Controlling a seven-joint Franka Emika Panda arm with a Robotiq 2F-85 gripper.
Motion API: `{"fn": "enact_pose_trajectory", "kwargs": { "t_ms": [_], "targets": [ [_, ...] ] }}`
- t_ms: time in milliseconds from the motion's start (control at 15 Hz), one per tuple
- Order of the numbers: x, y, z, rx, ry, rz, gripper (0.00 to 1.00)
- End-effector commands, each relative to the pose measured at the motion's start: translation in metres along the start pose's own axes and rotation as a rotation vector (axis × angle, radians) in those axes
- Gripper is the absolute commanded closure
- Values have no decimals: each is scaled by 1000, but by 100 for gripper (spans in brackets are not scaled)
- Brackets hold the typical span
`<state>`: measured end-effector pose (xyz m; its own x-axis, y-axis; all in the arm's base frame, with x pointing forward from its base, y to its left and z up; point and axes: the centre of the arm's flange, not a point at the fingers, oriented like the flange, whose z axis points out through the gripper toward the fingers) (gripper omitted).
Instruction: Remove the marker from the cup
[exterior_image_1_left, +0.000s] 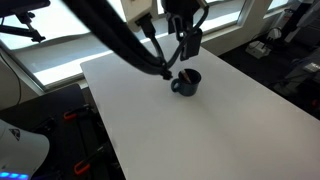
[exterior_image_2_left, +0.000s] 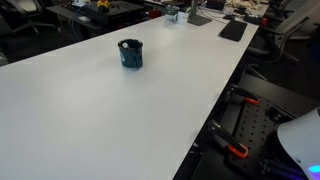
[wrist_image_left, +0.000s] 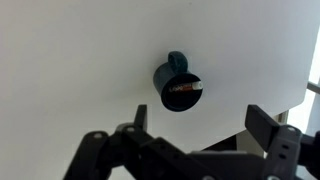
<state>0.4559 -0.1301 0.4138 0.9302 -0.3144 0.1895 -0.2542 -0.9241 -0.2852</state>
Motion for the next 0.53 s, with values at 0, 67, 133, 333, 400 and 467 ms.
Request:
{"fn": "enact_pose_trajectory", "kwargs": {
  "t_ms": [0, 67, 133, 333, 400, 467],
  "targets": [
    [50, 15, 3, 40, -47, 34, 0],
    [66, 19, 6, 52, -70, 45, 0],
    [80, 20, 9, 60, -90, 54, 0],
    [123, 21, 21, 103, -169, 66, 0],
    [137, 19, 27, 118, -199, 75, 0],
    [149, 17, 35, 137, -228, 83, 0]
  ]
}}
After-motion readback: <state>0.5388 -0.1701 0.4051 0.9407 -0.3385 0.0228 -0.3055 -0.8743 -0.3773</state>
